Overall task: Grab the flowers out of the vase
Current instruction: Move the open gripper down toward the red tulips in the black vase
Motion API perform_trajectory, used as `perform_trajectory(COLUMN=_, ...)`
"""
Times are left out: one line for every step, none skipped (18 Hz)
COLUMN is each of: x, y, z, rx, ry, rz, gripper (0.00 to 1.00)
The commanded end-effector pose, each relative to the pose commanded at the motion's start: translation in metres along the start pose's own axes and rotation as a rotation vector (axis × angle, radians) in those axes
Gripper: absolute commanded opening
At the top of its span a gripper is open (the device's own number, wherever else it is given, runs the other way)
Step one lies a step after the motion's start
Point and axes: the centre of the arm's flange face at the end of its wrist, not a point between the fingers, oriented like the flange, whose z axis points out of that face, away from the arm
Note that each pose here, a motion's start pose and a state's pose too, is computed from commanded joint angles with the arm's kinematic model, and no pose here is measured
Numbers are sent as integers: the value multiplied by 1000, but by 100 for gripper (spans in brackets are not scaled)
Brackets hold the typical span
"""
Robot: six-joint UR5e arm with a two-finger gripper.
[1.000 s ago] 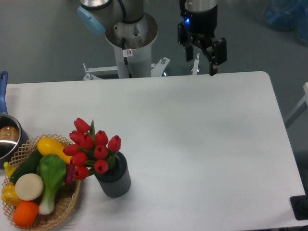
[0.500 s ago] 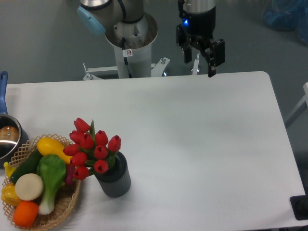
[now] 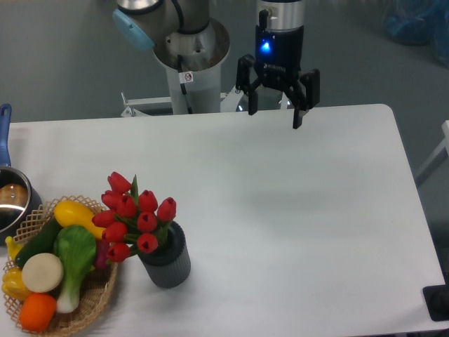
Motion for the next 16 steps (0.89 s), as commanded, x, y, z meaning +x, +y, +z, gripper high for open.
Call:
perform_trajectory(x=0, y=-7, z=2, rx=64, ry=11, rz=-20, gripper=100)
perform_trajectory(x=0, y=-9, z=6, rx=102, ry=33, rz=-27, gripper=100)
perform_trajectory(x=1, y=-11, z=10, rx=126, ry=52, rz=-29, gripper=100)
perform_trajectory(x=1, y=-12, z=11, rx=129, ry=57, rz=-26, gripper=100)
perform_trajectory(x=4, y=-14, z=14, rx=131, ry=64, rz=-21, gripper=100)
perform_trajectory(x=4, y=-16, z=16, rx=136, ry=70, rz=-18, gripper=100)
perform_trajectory(x=7, y=-20, z=23, rx=143, ry=82, rz=-9, gripper=100)
perform_trajectory(x=13, y=-25, z=28, rx=156, ry=99, rz=6, gripper=100)
perform_trajectory(x=13, y=-28, z=31, rx=163, ry=106, rz=12, gripper=100)
perform_trajectory(x=11, y=-31, z=35, rx=185, ry=110, rz=18, gripper=100)
perform_trajectory(x=10, y=-33, z=39, rx=220, ry=116, rz=27, gripper=100)
perform_trajectory(x=9, y=-35, z=44, rx=260, ry=130, rz=29, gripper=100)
perform_trajectory(x=9, y=-37, z=48, rx=293, ry=143, rz=30, gripper=100)
perform_trajectory(x=7, y=-38, z=51, rx=319, ry=156, rz=28, gripper=100)
perform_trajectory(x=7, y=-40, z=52, rx=341, ry=169, rz=27, gripper=100)
perform_trajectory(x=6, y=-40, z=50, rx=362, ry=174, rz=25, gripper=100)
